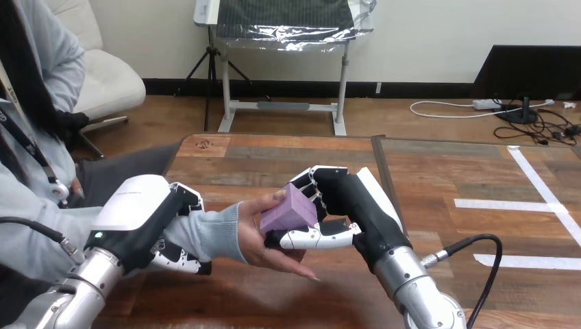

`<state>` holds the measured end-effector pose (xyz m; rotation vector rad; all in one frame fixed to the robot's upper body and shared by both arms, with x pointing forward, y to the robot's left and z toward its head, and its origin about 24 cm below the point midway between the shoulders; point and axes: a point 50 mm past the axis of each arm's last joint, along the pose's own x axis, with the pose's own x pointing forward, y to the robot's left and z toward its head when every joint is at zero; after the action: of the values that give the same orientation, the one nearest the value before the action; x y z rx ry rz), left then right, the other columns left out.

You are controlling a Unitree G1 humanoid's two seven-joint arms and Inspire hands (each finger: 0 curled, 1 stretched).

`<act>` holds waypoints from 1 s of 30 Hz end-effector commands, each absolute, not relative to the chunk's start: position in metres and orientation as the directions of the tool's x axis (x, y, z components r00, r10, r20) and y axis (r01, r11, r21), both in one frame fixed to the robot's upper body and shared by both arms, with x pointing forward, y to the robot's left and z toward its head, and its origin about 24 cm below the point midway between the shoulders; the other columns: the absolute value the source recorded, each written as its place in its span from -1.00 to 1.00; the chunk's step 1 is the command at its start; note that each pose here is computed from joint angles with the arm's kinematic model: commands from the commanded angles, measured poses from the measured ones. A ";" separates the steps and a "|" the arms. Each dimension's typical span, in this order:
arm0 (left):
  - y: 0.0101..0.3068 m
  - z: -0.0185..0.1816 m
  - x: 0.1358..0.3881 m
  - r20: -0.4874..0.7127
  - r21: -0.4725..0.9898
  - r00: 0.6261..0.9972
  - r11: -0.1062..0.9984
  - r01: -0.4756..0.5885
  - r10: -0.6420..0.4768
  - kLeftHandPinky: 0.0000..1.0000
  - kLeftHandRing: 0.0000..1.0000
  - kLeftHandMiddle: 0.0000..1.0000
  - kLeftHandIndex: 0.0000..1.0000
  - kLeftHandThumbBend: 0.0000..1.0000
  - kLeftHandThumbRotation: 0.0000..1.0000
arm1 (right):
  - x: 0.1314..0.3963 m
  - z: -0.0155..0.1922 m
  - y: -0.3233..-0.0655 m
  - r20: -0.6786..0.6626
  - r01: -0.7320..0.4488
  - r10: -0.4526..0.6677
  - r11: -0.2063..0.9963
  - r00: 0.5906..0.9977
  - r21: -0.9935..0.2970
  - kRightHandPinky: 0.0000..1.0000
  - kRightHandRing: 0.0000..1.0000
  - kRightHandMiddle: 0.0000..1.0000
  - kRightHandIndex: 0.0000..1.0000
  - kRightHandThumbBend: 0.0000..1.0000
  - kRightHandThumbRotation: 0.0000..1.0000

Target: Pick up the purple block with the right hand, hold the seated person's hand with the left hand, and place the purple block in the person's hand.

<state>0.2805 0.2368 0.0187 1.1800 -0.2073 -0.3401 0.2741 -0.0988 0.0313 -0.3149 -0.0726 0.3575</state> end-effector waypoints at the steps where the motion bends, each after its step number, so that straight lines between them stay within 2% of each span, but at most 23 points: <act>1: 0.215 0.054 0.298 0.185 0.902 0.890 0.432 0.015 -0.416 -0.60 -0.49 -0.35 -0.31 0.75 -0.89 | 0.286 0.050 -0.089 0.082 -0.325 0.376 0.876 0.923 -0.356 -0.30 -0.19 -0.03 0.09 0.77 -1.00; 6: 0.214 0.056 0.296 0.183 0.904 0.890 0.428 0.015 -0.417 -0.48 -0.36 -0.24 -0.20 0.74 -0.86 | 0.286 0.050 -0.089 0.078 -0.320 0.370 0.877 0.926 -0.359 -0.17 -0.05 0.19 0.30 0.85 -0.94; 10: 0.213 0.057 0.295 0.192 0.899 0.888 0.438 0.011 -0.417 -0.32 -0.21 -0.10 -0.05 0.76 -0.85 | 0.287 0.051 -0.089 0.072 -0.321 0.369 0.876 0.927 -0.359 0.04 0.23 0.43 0.51 0.90 -0.80; 15: 0.213 0.058 0.293 0.189 0.901 0.890 0.433 0.011 -0.416 -0.17 -0.06 0.03 0.07 0.79 -0.83 | 0.288 0.050 -0.091 0.076 -0.322 0.370 0.879 0.926 -0.351 0.24 0.43 0.57 0.64 0.93 -0.67; 19: 0.212 0.059 0.291 0.190 0.901 0.890 0.433 0.009 -0.415 0.01 0.13 0.21 0.24 0.86 -0.78 | 0.290 0.050 -0.092 0.086 -0.315 0.364 0.885 0.927 -0.342 0.46 0.61 0.70 0.77 0.96 -0.55; 30: 0.212 0.055 0.286 0.187 0.898 0.899 0.441 0.008 -0.396 0.47 0.49 0.50 0.57 0.99 -0.62 | 0.294 0.049 -0.099 0.110 -0.286 0.350 0.880 0.930 -0.380 0.70 0.80 0.85 0.94 1.00 -0.27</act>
<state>0.2777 0.2166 0.0354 1.1266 -0.3164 -0.3268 0.2738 -0.1007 0.0207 -0.3419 -0.0524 0.3575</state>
